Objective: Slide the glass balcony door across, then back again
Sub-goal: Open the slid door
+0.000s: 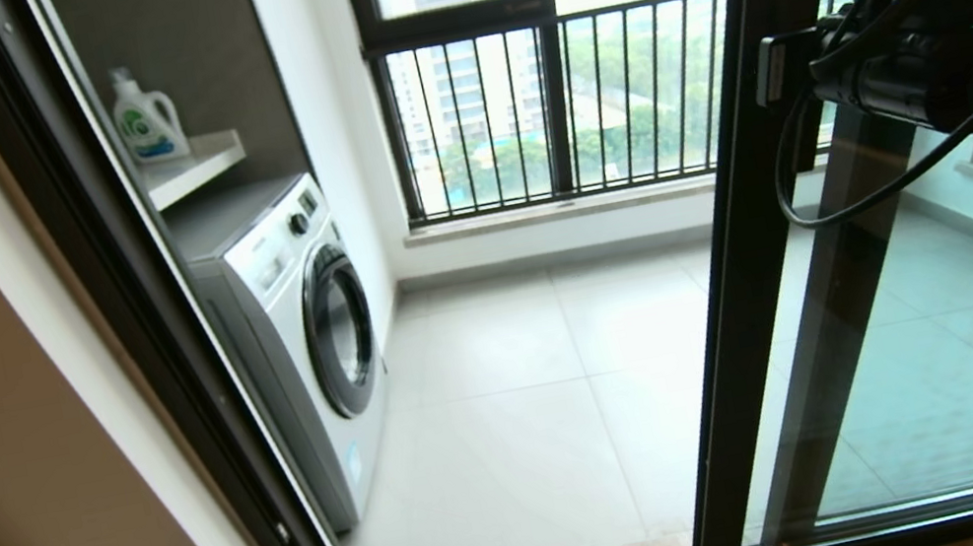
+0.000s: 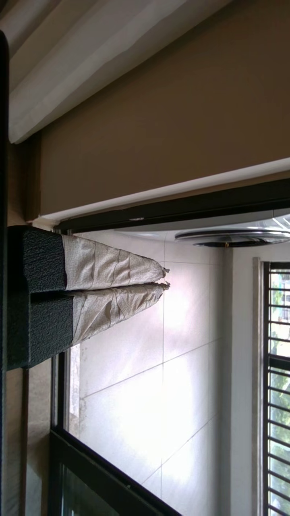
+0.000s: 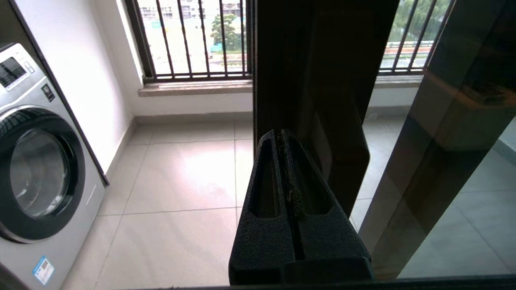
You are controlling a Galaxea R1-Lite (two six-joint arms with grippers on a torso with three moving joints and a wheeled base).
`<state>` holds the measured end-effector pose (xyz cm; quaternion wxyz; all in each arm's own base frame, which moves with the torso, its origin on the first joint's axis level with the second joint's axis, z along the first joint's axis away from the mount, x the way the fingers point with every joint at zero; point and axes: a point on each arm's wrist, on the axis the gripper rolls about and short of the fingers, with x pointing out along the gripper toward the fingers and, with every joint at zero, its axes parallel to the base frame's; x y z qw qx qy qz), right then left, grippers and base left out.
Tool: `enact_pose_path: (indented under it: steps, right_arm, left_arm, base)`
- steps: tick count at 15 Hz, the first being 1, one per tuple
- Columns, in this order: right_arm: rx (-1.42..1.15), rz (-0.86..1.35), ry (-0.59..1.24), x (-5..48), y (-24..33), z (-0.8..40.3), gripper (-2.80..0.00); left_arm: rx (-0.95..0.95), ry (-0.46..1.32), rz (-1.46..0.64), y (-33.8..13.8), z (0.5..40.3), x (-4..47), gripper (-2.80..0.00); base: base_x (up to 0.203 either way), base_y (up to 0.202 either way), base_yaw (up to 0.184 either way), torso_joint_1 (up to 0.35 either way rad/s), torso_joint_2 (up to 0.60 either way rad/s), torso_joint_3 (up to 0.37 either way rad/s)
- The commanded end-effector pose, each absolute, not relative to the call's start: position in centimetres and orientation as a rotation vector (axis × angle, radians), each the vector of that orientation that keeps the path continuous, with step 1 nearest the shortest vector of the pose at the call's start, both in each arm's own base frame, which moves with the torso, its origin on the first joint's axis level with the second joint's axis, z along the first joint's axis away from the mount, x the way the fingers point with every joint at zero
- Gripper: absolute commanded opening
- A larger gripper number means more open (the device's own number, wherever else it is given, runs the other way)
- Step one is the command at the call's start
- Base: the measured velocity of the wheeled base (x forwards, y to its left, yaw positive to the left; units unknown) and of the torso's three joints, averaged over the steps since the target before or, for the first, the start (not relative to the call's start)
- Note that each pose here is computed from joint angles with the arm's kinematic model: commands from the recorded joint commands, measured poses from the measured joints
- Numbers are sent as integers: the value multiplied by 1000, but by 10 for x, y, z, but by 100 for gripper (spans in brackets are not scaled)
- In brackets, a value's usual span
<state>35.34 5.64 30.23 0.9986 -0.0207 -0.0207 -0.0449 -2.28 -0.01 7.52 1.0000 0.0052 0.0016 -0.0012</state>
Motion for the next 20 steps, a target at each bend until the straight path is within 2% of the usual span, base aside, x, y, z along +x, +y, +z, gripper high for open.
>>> enact_pose_path:
  steps: [1, 20]
  right_arm:
    - [-48, -133, -18, 365, 42, 290, -280]
    - [-50, -261, -10, 366, -20, 288, -280]
  left_arm:
    - [11, 6, -2, 0, 75, -23, -280]
    - [11, 5, -2, 0, 75, -23, -280]
  base:
    - [0, 0, 0, 0, 0, 0]
    - [0, 0, 0, 0, 0, 0]
